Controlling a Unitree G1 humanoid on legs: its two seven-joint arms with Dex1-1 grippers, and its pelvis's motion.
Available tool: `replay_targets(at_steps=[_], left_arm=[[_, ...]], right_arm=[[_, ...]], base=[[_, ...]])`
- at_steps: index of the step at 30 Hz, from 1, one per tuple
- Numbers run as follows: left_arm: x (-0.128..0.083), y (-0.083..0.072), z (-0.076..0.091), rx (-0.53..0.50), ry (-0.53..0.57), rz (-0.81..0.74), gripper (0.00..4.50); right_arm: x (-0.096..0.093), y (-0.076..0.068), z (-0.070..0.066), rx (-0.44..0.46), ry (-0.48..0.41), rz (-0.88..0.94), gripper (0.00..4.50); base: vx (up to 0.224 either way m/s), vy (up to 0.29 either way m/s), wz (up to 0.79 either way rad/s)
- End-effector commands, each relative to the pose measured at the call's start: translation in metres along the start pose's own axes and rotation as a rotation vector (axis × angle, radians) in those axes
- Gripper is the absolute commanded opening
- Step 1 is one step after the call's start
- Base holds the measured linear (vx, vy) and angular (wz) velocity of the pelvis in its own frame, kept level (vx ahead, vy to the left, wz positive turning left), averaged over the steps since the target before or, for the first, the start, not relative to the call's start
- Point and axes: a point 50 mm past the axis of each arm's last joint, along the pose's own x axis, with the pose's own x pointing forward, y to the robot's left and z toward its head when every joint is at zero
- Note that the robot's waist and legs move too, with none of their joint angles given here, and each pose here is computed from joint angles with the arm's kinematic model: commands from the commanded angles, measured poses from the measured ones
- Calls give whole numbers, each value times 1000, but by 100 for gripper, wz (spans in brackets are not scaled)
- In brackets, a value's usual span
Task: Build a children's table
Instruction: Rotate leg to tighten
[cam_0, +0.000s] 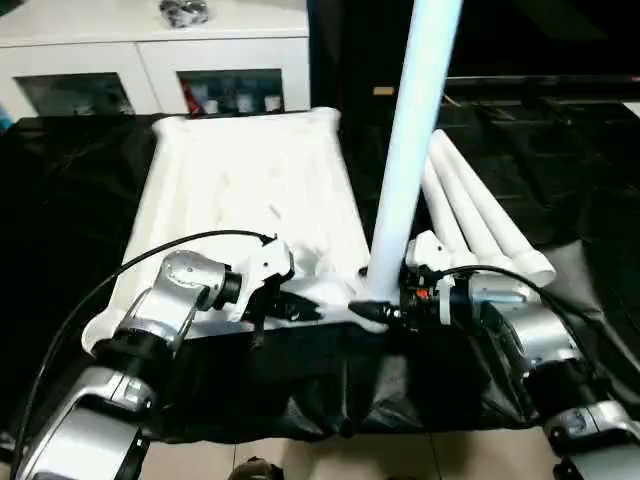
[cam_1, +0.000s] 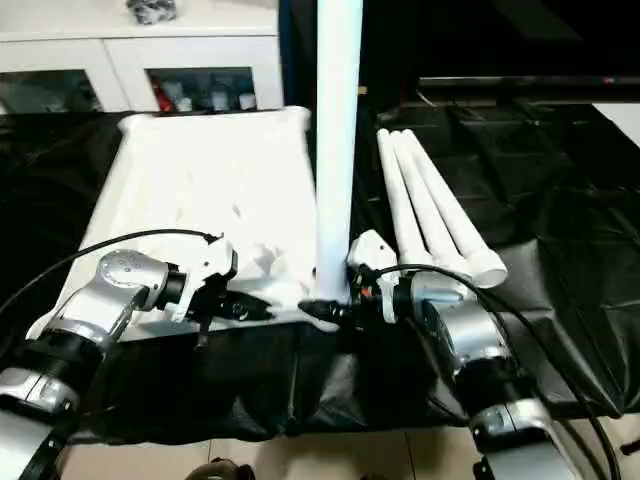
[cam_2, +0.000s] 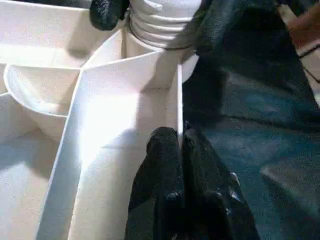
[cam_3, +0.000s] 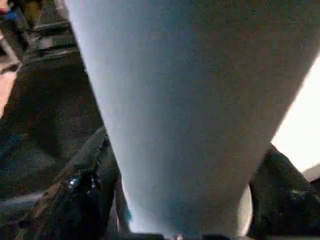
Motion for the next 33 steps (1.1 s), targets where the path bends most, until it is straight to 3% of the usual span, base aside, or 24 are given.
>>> replay_targets(at_steps=[1,8,11,15,20,24,27,31,33], left_arm=[[2,2,15,69,-14,-57,0],[1,5,13,60,-19,-43,0],[3,10,15,14,-63,50,0],[13,22,16,-57,-97,319,0],[22,18,22,-114,-141,455,0],[28,11,25,-118,-163,465,0],[31,8,26,-97,-172,437,0],[27,4,28,-56,-168,385,0],[23,3,28,-18,-165,322,0]], right_arm=[[6,4,0,-4,11,62,284],[8,8,-3,4,21,79,272],[14,4,-6,48,-19,-58,271],[29,-14,-11,189,-107,-495,270],[44,-15,-15,246,-112,-695,270],[55,-8,-10,220,-139,-698,270],[56,-9,-7,207,-158,-699,340],[51,-11,-2,153,-153,-629,383],[45,-12,0,119,-150,-547,383]], base=[[0,0,0],[0,0,0],[0,0,0],[0,0,0],[0,0,0],[0,0,0],[0,0,0],[0,0,0],[0,0,0]])
